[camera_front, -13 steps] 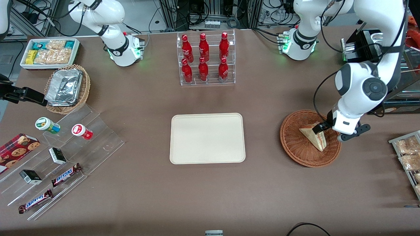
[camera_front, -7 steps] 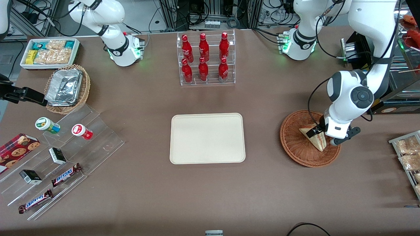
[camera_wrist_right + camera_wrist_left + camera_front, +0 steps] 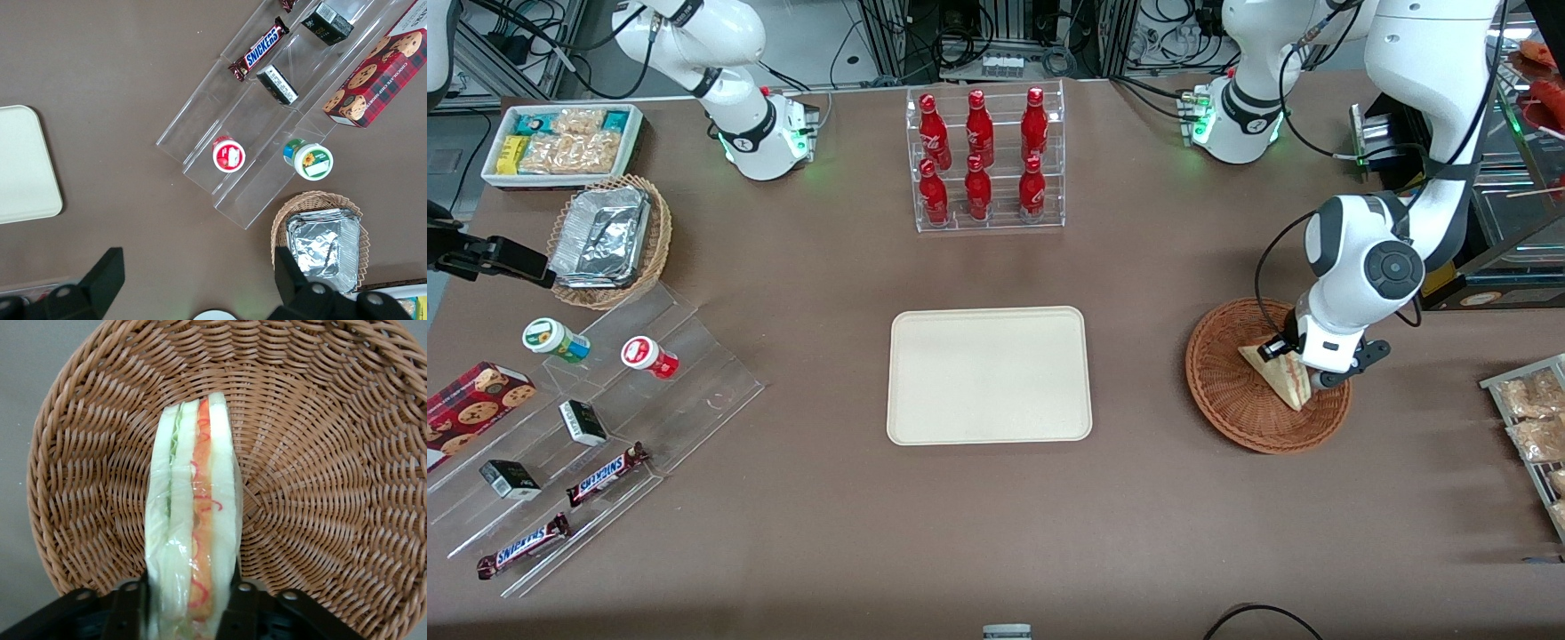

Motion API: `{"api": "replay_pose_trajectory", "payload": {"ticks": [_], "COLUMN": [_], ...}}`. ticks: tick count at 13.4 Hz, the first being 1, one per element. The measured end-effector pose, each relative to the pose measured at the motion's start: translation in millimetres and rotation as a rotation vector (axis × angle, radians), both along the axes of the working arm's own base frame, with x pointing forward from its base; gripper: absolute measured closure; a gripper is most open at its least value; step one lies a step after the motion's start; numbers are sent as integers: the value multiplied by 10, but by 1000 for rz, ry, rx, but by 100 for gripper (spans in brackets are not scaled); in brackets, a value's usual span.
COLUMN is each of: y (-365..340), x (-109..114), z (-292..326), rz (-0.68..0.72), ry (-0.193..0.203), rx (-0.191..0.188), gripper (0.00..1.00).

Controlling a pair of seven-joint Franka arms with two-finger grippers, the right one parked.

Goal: Place sandwich from basket to tray
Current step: 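Lift the sandwich and carry it over the cream tray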

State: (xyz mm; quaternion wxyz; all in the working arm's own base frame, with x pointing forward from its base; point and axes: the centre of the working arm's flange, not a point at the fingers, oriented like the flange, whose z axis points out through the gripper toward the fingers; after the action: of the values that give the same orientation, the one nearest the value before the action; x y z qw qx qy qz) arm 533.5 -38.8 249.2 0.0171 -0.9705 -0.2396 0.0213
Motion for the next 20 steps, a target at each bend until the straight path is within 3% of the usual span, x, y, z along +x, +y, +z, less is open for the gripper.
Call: {"api": "replay_pose_trajectory", "payload": {"ticks": [5, 8, 14, 20], "y": [-251, -753, -2373, -3612], "x": [174, 263, 33, 10], "z": [343, 690, 981, 588], "rz": [-52, -135, -406, -534], "ry": [52, 68, 7, -6], "rx": [12, 20, 13, 5], "gripper": [81, 84, 84, 84]}}
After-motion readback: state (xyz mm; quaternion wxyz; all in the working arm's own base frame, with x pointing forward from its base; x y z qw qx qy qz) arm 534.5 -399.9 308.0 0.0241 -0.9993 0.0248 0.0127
